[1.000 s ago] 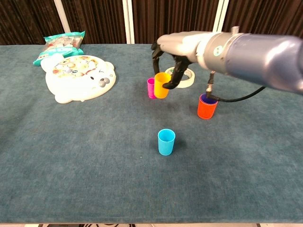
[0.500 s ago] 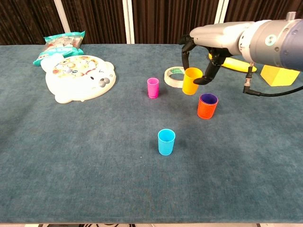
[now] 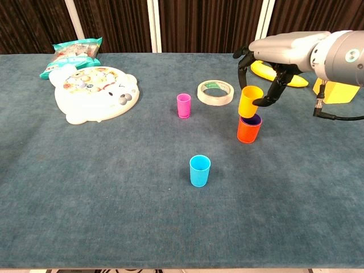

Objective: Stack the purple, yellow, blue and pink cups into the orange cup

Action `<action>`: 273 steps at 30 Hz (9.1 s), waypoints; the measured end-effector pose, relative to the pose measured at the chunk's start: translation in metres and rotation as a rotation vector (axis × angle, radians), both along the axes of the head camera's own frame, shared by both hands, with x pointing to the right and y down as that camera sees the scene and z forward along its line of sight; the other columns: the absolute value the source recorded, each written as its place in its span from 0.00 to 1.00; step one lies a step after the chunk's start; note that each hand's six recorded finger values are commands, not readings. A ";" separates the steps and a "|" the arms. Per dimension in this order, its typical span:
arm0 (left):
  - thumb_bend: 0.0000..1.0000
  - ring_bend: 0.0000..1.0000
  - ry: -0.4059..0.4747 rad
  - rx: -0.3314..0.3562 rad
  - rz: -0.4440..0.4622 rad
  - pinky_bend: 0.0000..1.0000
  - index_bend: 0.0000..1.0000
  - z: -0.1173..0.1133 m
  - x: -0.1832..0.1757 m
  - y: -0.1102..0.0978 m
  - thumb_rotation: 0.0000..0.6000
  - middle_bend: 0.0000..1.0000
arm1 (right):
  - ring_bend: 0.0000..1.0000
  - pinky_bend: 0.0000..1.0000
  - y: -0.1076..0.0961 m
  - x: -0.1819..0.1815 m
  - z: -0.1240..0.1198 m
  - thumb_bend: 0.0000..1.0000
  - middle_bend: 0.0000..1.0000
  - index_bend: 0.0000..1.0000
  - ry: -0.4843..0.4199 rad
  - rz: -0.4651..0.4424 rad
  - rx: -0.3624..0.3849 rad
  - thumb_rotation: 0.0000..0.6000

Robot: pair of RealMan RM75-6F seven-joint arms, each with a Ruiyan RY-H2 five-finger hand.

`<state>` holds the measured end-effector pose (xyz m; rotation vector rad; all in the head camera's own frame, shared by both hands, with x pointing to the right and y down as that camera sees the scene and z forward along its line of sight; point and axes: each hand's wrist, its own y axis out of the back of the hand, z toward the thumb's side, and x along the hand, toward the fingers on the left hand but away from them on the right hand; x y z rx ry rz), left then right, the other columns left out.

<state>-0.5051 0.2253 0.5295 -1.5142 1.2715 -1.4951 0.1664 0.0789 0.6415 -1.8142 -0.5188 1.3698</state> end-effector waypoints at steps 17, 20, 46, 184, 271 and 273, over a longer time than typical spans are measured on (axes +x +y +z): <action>0.31 0.00 -0.002 -0.001 -0.003 0.00 0.05 0.000 0.000 0.000 1.00 0.05 | 0.01 0.04 0.007 0.007 0.009 0.40 0.00 0.49 0.011 -0.005 -0.022 1.00; 0.31 0.00 -0.003 -0.001 0.001 0.00 0.05 0.000 0.000 0.000 1.00 0.05 | 0.01 0.04 0.007 0.007 0.011 0.40 0.00 0.49 0.011 -0.003 -0.025 1.00; 0.31 0.00 -0.003 0.002 -0.004 0.00 0.05 0.000 -0.001 0.000 1.00 0.05 | 0.01 0.04 0.016 0.000 0.001 0.40 0.00 0.11 -0.049 0.000 -0.041 1.00; 0.31 0.00 -0.001 0.000 -0.010 0.00 0.05 0.001 -0.001 0.000 1.00 0.05 | 0.02 0.06 0.004 0.028 -0.003 0.44 0.00 0.51 -0.027 0.019 0.035 1.00; 0.31 0.00 0.017 -0.019 -0.022 0.00 0.05 0.006 -0.002 0.001 1.00 0.05 | 0.02 0.06 -0.037 -0.107 0.067 0.44 0.00 0.26 -0.074 0.049 -0.064 1.00; 0.31 0.00 0.017 -0.021 -0.022 0.00 0.05 0.007 -0.002 0.001 1.00 0.05 | 0.02 0.06 -0.036 -0.109 0.069 0.44 0.00 0.27 -0.077 0.049 -0.067 1.00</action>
